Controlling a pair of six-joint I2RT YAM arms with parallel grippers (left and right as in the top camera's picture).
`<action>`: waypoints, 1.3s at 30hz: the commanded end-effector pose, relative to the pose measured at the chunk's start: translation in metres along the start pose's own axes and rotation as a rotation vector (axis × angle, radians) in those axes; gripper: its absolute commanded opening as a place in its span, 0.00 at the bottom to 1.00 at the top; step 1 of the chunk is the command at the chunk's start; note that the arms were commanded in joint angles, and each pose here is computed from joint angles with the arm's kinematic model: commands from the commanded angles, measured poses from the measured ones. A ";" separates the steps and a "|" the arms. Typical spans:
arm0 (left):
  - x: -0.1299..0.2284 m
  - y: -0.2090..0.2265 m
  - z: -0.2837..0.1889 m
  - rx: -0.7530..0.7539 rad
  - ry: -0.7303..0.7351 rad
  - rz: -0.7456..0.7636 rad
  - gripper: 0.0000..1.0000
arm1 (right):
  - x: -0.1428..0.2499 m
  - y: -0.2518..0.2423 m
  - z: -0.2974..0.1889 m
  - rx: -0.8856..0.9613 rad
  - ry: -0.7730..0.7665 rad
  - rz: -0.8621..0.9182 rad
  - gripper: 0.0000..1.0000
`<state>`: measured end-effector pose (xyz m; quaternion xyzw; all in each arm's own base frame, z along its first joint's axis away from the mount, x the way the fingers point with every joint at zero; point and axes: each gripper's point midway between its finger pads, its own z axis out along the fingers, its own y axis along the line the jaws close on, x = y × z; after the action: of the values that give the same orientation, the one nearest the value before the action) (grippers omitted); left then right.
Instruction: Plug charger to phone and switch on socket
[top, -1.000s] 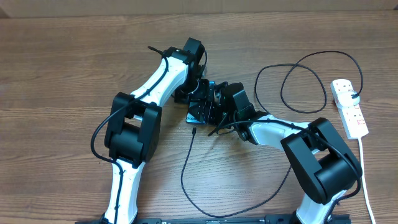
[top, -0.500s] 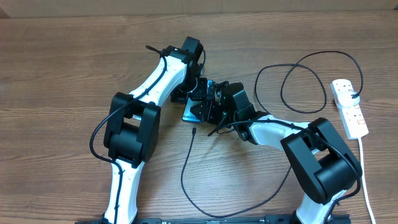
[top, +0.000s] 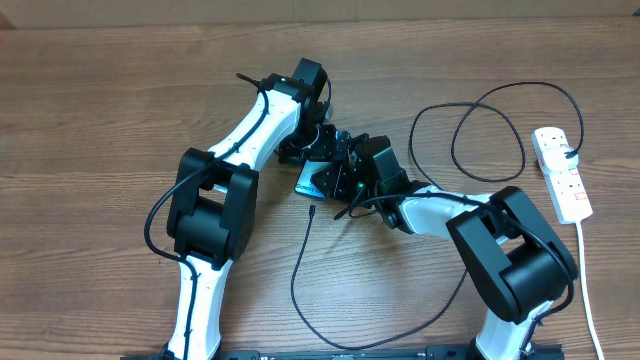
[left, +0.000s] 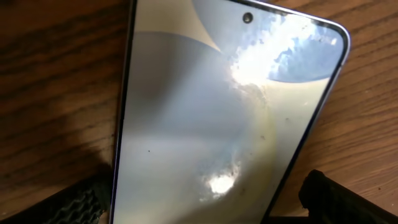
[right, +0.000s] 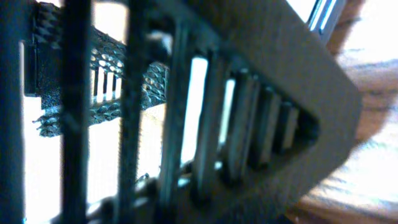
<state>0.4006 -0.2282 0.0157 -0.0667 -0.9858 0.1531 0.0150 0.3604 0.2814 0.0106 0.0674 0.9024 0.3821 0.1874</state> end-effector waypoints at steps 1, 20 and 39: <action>0.030 -0.022 0.017 0.061 0.115 0.092 0.94 | -0.020 -0.031 0.008 0.081 -0.093 0.066 0.38; 0.030 -0.021 0.017 0.060 0.117 0.089 1.00 | -0.010 -0.024 0.008 -0.010 0.002 0.085 0.06; -0.007 -0.085 -0.107 0.912 -0.015 0.173 0.87 | -0.034 0.064 -0.071 -0.660 0.224 0.014 0.04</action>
<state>0.4065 -0.2528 0.0809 -0.0810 -0.8936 0.4392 0.0449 0.3771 0.2622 0.0816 0.0006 0.7732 0.6183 0.1409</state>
